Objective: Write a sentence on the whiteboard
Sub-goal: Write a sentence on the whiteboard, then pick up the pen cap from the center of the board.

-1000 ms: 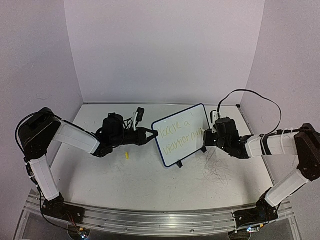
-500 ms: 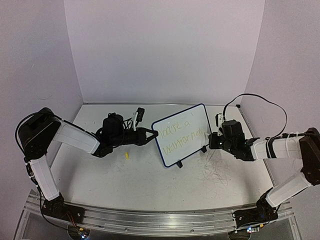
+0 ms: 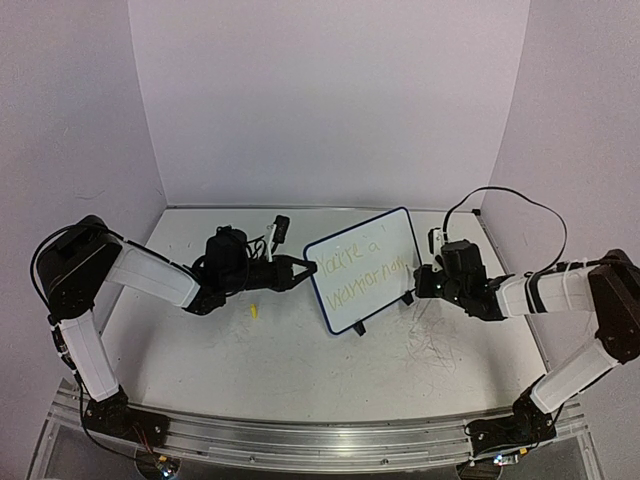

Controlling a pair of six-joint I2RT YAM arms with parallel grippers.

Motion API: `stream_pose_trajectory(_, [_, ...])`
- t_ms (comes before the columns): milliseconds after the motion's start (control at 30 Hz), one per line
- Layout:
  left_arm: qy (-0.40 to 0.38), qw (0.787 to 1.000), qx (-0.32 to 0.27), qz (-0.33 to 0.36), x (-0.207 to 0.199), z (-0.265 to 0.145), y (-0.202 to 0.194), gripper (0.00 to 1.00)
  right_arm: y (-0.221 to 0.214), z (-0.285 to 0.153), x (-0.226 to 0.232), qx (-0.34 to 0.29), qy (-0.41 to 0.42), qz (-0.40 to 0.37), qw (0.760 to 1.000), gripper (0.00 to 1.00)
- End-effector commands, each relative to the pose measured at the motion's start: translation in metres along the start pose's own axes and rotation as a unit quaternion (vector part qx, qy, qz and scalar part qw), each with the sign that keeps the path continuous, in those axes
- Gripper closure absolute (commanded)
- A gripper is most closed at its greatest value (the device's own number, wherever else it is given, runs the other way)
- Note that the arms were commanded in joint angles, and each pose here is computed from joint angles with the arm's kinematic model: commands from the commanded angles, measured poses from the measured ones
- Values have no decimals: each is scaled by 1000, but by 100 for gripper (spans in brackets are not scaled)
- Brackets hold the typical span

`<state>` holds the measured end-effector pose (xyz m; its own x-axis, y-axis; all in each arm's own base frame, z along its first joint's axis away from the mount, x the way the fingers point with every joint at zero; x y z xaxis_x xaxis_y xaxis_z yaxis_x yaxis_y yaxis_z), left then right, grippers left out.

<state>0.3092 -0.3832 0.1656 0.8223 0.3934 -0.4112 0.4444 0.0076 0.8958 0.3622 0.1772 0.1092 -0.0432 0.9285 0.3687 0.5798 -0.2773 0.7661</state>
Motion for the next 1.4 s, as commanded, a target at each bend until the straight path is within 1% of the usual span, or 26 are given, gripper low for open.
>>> stream_pose_trajectory(0, [-11, 1000, 8, -4, -8, -5, 4, 100, 35, -19, 14, -34, 15, 12, 999, 100])
stream_pose_trajectory(100, [-10, 1000, 3, -2, -9, -7, 8, 98, 55, -52, 9, -63, 1, 22, 998, 100])
stream_pose_trajectory(167, [-2, 1000, -4, 2, -8, -9, 13, 94, 60, -69, 5, -72, -4, 16, 997, 100])
stream_pose_trajectory(233, [3, 1000, -11, 5, -8, -11, 18, 87, 63, -82, 4, -68, -3, 8, 998, 100])
stream_pose_trajectory(400, [6, 999, -30, 9, -13, -17, 35, 69, 80, -102, 17, -82, 24, -10, 996, 100])
stream_pose_trajectory(533, [14, 998, -52, 22, -23, -37, 51, 56, 75, -104, 28, -56, 52, -18, 997, 100])
stream_pose_trajectory(600, [31, 998, -56, 28, -26, -51, 55, 52, 71, -104, 33, -45, 68, -15, 997, 99])
stream_pose_trajectory(667, [59, 997, -44, 22, -23, -64, 52, 49, 64, -102, 38, -33, 86, -9, 996, 98])
stream_pose_trajectory(800, [140, 990, -17, -19, -8, -98, 34, 48, 54, -103, 48, -14, 126, -4, 992, 95])
stream_pose_trajectory(900, [218, 974, 20, -60, 10, -126, 10, 45, 49, -105, 53, -12, 147, -2, 989, 95])
stream_pose_trajectory(967, [275, 957, 45, -79, 24, -140, -3, 43, 46, -107, 55, -10, 159, -4, 987, 95])
stream_pose_trajectory(1000, [291, 950, 66, -88, 28, -143, -12, 40, 44, -107, 57, -9, 163, -6, 986, 94])
stream_pose_trajectory(1067, [314, 938, 106, -97, 36, -144, -26, 33, 42, -107, 59, -6, 171, -9, 985, 94])
stream_pose_trajectory(1100, [323, 933, 125, -98, 41, -141, -32, 32, 42, -108, 60, -6, 174, -10, 985, 94])
stream_pose_trajectory(1200, [346, 915, 179, -100, 56, -127, -50, 30, 44, -112, 62, -10, 182, -13, 983, 94])
stream_pose_trajectory(1367, [379, 892, 230, -91, 82, -108, -73, 29, 46, -124, 61, -26, 191, -16, 981, 93])
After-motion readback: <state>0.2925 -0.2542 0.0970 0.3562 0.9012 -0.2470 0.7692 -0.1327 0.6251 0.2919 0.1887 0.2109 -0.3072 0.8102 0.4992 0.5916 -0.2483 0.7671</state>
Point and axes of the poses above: each gripper's point midway between its finger pads, its own z axis out along the fingers, its own x axis along the line the jaws close on, y = z × x, the point moved 1 cm from there along -z, back along the fingers, and after that the axes turned 13 degrees about z, right-handed, at the moved point
